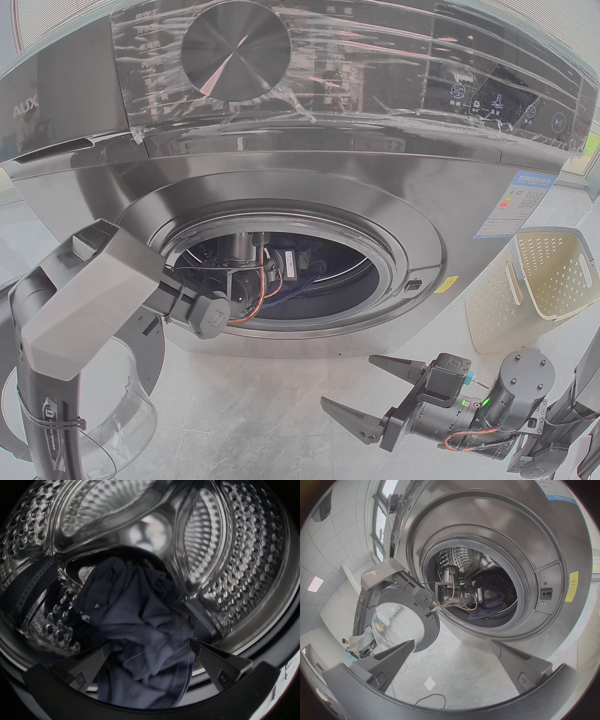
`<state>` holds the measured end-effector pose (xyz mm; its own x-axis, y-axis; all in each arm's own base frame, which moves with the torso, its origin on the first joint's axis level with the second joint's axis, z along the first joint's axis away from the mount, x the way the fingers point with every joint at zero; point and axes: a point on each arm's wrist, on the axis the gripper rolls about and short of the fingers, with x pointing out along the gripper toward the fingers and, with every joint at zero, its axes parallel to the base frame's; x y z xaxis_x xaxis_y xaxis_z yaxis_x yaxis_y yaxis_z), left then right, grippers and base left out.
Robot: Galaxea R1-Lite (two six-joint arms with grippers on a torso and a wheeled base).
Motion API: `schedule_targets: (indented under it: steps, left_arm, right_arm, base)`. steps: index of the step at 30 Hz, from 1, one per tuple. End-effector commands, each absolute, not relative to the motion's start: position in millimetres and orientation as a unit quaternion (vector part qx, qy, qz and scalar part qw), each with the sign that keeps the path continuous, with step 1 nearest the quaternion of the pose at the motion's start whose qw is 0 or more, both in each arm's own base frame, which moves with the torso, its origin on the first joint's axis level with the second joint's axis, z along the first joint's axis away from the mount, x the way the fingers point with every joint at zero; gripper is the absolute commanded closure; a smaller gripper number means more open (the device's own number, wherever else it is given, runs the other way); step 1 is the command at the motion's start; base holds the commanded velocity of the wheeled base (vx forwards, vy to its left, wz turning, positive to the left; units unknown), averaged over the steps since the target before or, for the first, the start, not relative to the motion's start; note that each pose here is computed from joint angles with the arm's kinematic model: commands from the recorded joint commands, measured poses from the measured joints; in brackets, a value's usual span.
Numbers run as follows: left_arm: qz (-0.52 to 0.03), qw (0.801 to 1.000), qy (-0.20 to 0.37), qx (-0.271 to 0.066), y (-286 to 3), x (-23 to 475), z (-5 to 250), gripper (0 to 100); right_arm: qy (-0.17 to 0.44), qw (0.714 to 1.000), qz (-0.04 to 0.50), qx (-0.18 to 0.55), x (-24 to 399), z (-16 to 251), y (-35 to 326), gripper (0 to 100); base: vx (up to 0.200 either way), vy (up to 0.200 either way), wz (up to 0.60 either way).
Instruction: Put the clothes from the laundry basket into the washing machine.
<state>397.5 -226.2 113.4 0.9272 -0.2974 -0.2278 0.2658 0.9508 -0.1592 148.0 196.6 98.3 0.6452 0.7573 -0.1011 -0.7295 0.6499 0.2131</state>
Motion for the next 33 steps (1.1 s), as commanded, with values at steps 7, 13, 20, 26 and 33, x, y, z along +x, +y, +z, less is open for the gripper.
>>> schedule_targets:
  steps: [7, 13, 20, 26, 33]
  left_arm:
    - [-0.137, 0.971, 0.193, -0.016, -211, 377, 104, 0]
    - [-0.13, 0.97, 0.205, -0.013, -214, 392, 79, 0]
    - [-0.133, 0.968, 0.213, -0.013, -215, 398, 71, 100]
    - [-0.135, 0.971, 0.194, -0.025, -218, 407, 77, 100]
    - [-0.14, 0.974, 0.137, -0.11, -234, 424, 88, 100]
  right_arm:
    - [0.094, 0.903, 0.412, 0.076, 148, 97, 197, 0]
    - [0.094, 0.904, 0.411, 0.076, 148, 97, 197, 0]
    - [0.093, 0.904, 0.409, 0.076, 149, 97, 197, 0]
    - [0.091, 0.905, 0.409, 0.077, 150, 97, 197, 0]
    - [0.091, 0.905, 0.409, 0.077, 150, 98, 198, 0]
  base:
    - [0.0, 0.0, 0.0]
    - [0.0, 0.0, 0.0]
    - [0.0, 0.0, 0.0]
    - [0.0, 0.0, 0.0]
    - [0.0, 0.0, 0.0]
